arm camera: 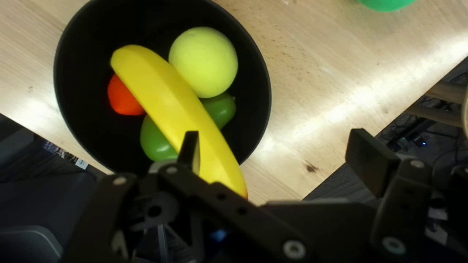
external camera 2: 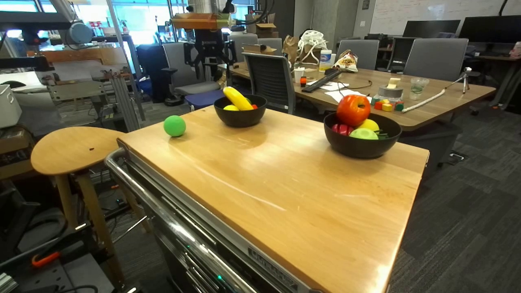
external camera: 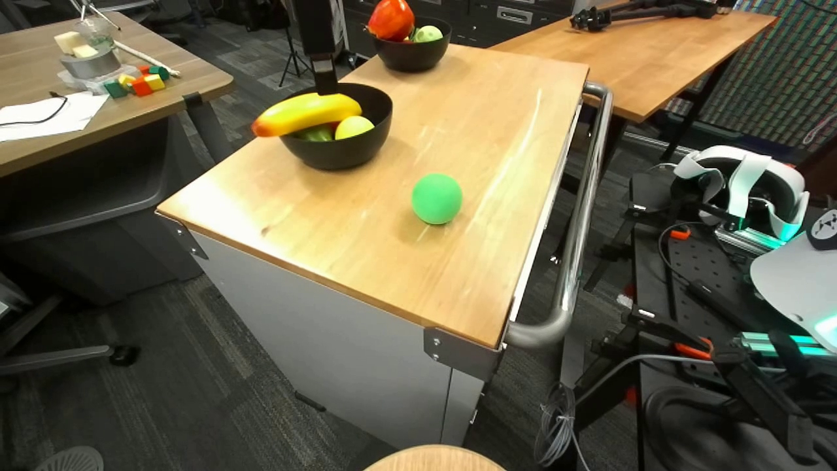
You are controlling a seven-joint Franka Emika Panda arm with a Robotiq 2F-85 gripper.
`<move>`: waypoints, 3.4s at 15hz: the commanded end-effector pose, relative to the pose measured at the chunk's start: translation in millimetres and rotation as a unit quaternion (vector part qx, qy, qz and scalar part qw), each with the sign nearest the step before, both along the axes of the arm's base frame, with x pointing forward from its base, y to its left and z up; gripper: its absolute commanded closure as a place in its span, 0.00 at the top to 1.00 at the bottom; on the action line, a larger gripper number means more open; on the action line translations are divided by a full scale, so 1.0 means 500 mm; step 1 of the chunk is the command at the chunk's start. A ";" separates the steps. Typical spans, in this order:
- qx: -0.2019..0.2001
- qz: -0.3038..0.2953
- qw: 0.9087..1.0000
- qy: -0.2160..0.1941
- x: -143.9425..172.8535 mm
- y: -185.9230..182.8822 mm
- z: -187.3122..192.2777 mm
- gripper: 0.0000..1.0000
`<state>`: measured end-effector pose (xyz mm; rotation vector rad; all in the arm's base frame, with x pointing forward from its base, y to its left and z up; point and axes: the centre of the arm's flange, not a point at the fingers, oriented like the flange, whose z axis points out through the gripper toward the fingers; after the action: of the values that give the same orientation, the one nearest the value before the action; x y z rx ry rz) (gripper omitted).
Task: Pick the fruits in the bowls and put them on the table
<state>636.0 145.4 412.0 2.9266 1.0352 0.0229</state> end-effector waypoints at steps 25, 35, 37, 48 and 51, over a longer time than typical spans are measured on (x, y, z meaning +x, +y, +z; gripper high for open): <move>0.015 -0.039 0.992 -0.121 0.117 -0.061 0.019 0.16; 0.020 -0.208 0.973 -0.095 0.046 -0.291 0.115 0.16; 0.034 -0.253 0.965 -0.060 0.045 -0.351 0.063 0.16; -0.029 -0.310 0.950 -0.010 0.085 -0.411 -0.147 0.16; -0.055 -0.299 0.953 -0.012 0.083 -0.389 -0.142 0.73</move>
<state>668.6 -59.8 328.8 3.0472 0.1009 -0.0379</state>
